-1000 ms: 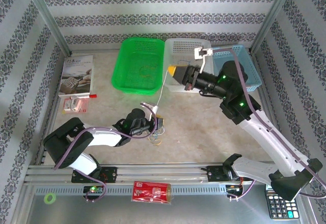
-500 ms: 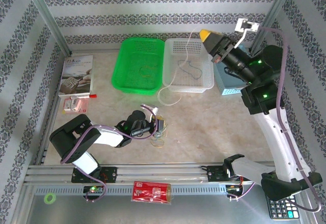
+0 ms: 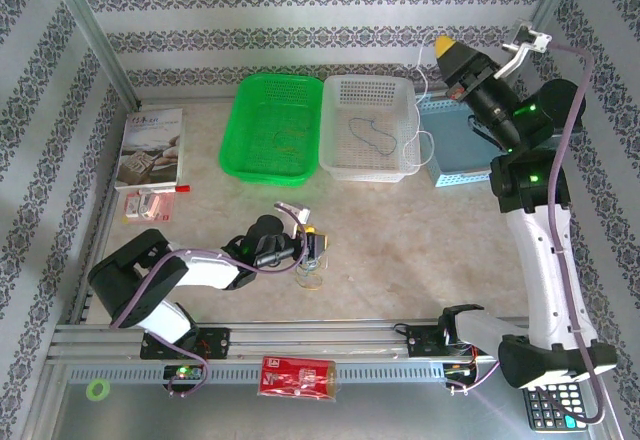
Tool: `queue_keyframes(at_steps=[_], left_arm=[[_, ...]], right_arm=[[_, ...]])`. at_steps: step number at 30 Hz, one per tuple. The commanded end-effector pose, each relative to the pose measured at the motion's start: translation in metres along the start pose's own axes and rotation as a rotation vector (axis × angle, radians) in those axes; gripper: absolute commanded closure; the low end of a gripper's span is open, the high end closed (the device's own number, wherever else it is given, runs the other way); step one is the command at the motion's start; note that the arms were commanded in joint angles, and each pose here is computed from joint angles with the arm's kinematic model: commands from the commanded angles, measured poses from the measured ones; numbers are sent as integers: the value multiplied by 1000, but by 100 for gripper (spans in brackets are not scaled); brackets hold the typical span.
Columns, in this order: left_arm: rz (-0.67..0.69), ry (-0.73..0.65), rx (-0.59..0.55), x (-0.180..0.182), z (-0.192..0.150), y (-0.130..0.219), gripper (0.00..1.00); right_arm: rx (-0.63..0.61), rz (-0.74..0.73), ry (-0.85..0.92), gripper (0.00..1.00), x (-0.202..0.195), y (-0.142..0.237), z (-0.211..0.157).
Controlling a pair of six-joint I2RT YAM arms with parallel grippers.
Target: Untangle the cables
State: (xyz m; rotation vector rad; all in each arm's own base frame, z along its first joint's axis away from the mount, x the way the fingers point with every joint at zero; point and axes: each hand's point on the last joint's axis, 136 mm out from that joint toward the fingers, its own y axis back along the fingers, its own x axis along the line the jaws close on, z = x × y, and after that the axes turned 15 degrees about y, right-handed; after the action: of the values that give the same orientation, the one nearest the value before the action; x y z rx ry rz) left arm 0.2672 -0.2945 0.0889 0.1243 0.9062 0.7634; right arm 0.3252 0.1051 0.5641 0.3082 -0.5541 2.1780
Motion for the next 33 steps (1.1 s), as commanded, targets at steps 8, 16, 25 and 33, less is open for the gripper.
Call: queue_keyframes(at_steps=[8, 16, 25, 33], left_arm=[[-59, 2, -67, -41, 45, 16, 2], [-63, -11, -134, -58, 70, 30, 0], [-77, -26, -178, -78, 95, 44, 0], [-94, -24, -209, -90, 106, 56, 0]], right_arm=[[-92, -270, 74, 100, -94, -7, 13], [-146, -523, 157, 100, -179, -8, 28], [-84, -695, 139, 100, -261, -15, -16], [77, -829, 119, 100, -315, -18, -131]])
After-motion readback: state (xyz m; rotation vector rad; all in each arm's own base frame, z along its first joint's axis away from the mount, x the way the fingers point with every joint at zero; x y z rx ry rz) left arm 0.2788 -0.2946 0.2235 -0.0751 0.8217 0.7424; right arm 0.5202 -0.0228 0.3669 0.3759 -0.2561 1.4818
